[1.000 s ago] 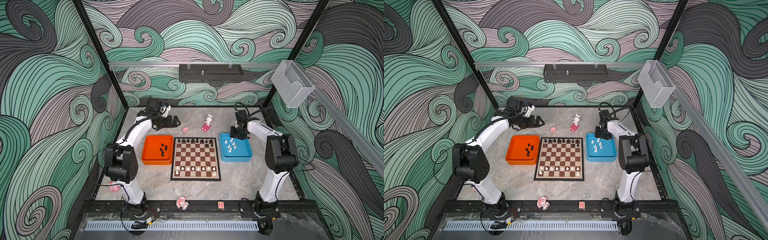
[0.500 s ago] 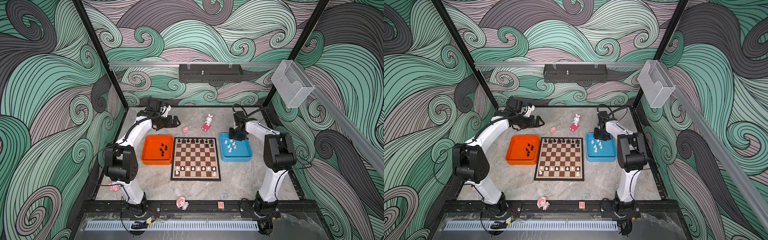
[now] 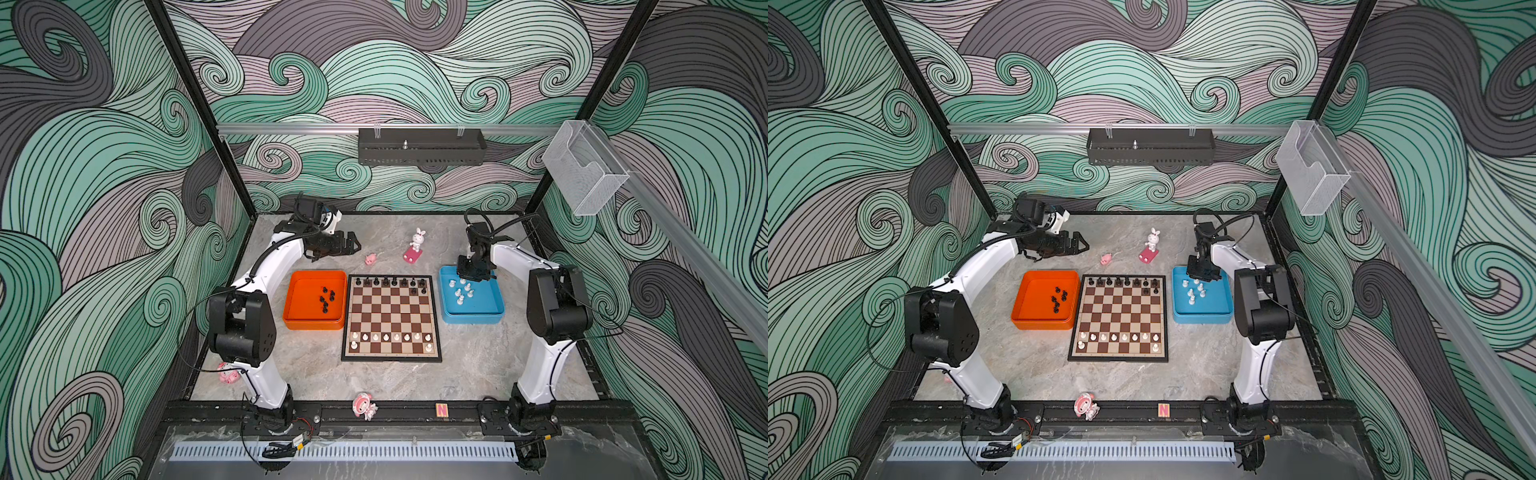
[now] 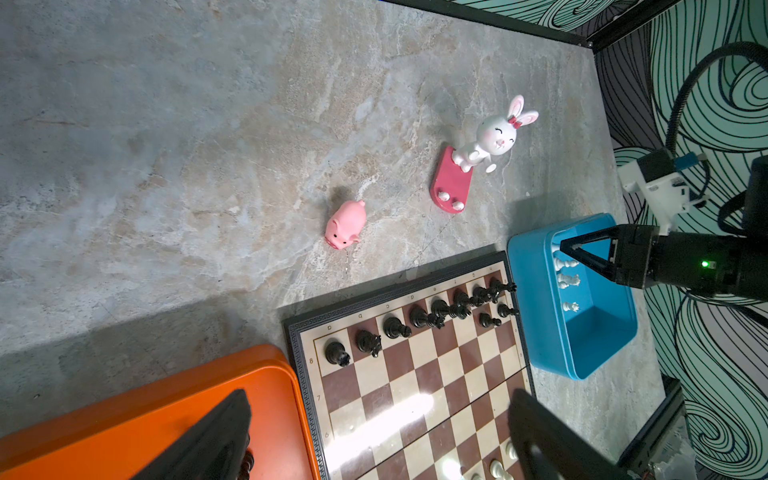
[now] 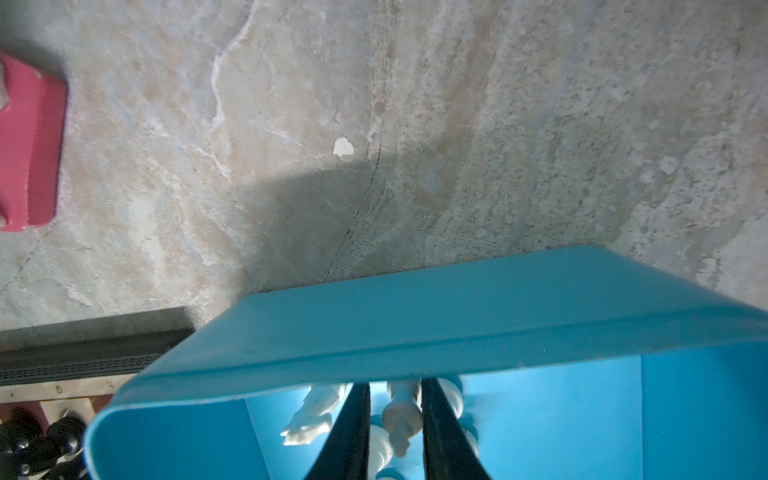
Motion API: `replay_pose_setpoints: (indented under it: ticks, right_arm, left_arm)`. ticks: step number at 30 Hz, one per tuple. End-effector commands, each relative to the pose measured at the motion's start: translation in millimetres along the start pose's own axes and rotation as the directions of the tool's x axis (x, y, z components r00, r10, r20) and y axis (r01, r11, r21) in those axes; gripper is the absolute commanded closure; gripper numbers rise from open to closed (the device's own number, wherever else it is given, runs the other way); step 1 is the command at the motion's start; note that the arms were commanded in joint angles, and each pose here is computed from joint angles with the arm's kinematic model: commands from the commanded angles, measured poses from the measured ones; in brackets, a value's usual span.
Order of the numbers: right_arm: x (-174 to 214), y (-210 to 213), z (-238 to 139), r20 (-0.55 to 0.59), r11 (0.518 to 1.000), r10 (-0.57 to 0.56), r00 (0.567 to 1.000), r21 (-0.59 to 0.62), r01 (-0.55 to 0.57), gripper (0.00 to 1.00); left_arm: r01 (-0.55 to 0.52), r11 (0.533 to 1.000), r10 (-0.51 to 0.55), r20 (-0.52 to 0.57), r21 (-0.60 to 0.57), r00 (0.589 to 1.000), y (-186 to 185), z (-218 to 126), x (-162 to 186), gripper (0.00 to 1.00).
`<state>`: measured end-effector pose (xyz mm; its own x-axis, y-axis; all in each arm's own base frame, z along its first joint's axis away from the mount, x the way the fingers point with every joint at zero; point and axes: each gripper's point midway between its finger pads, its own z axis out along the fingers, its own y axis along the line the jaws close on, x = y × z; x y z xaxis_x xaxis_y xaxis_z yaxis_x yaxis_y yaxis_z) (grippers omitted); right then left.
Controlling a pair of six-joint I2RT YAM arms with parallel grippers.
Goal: Set up the chess pieces on the board
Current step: 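Lower the right gripper into the blue tray and grasp the white king, then lift the white king and carry it over the chessboard with right gripper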
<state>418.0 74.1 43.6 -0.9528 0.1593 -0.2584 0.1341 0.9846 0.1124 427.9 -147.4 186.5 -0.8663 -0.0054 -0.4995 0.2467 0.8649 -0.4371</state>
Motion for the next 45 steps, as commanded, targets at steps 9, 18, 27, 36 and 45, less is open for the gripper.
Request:
replay_pose_setpoints:
  ticks: [9, 18, 27, 36, 45]
  right_arm:
    - [-1.7, 1.7, -3.7, -0.002, 1.000, -0.004, 1.000, 0.004, 0.004, 0.83]
    - [-8.6, 4.8, -27.4, 0.030, 0.999, -0.038, 0.999, 0.007, 0.038, 0.85]
    - [-13.4, 14.0, -67.4, 0.068, 0.994, -0.112, 0.991, 0.000, 0.112, 0.86]
    - [17.6, 56.7, -116.3, 0.085, 0.952, -0.301, 0.950, -0.035, 0.304, 0.86]
    - [108.3, 138.7, -136.8, 0.077, 0.846, -0.500, 0.863, -0.173, 0.505, 0.87]
  left_arm:
    - [0.000, 1.000, 0.000, -0.003, -0.004, 1.000, 0.0, -1.1, -4.6, 0.01]
    - [-0.001, 1.000, 0.001, -0.001, -0.003, 1.000, 0.0, -1.1, -5.1, 0.01]
    - [-0.003, 1.000, 0.003, -0.001, -0.010, 1.000, 1.6, -0.4, -5.1, 0.01]
    - [0.008, 0.999, -0.008, -0.001, -0.034, 1.000, 12.9, 3.0, -4.4, 0.01]
    - [0.081, 0.994, -0.080, 0.013, -0.067, 0.997, 39.1, 1.4, -8.6, 0.01]
